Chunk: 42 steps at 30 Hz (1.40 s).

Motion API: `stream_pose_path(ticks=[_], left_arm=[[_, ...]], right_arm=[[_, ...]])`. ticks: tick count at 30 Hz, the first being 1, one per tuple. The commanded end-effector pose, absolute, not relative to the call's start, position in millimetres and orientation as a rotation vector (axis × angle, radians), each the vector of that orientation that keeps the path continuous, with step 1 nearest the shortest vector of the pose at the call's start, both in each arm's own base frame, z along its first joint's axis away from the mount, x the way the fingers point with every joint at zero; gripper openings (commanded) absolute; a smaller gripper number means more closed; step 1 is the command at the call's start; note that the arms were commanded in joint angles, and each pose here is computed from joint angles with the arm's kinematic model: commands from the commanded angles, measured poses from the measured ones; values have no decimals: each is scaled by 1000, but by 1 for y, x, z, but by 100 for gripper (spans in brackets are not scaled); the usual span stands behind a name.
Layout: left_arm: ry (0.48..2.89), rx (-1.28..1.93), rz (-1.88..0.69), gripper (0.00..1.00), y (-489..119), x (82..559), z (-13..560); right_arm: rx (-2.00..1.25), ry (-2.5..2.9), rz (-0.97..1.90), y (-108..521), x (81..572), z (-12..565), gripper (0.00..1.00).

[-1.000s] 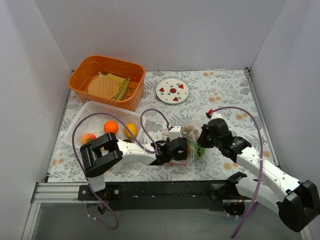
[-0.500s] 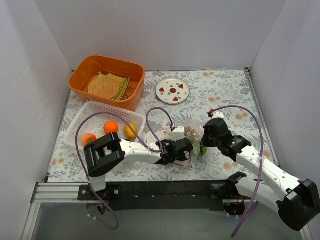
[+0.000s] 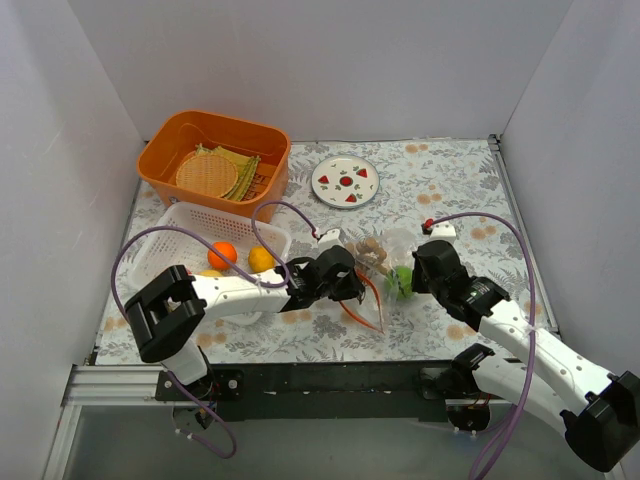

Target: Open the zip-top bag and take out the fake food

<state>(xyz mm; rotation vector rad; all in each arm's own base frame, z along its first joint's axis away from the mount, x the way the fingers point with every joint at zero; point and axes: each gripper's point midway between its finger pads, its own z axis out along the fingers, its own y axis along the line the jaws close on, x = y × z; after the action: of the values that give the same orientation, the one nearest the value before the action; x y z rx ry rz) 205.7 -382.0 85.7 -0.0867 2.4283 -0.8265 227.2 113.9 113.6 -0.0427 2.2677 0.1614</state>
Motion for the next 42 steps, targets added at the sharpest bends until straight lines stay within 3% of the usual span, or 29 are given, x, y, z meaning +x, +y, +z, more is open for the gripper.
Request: stream_pose_path(ticks=[1, 21, 28, 42], left_arm=[[2428, -65, -1038, 0, -394, 195, 120], [2844, 99, -1029, 0, -332, 103, 99], [2908, 241, -973, 0, -339, 81, 89], [2963, 335, -722, 0, -334, 79, 67]], right_arm=[[-21, 2234, 88, 104, 232, 115, 1], [37, 2193, 71, 112, 255, 135, 1], [35, 2184, 82, 117, 260, 142, 1], [16, 2183, 142, 129, 264, 153, 1]])
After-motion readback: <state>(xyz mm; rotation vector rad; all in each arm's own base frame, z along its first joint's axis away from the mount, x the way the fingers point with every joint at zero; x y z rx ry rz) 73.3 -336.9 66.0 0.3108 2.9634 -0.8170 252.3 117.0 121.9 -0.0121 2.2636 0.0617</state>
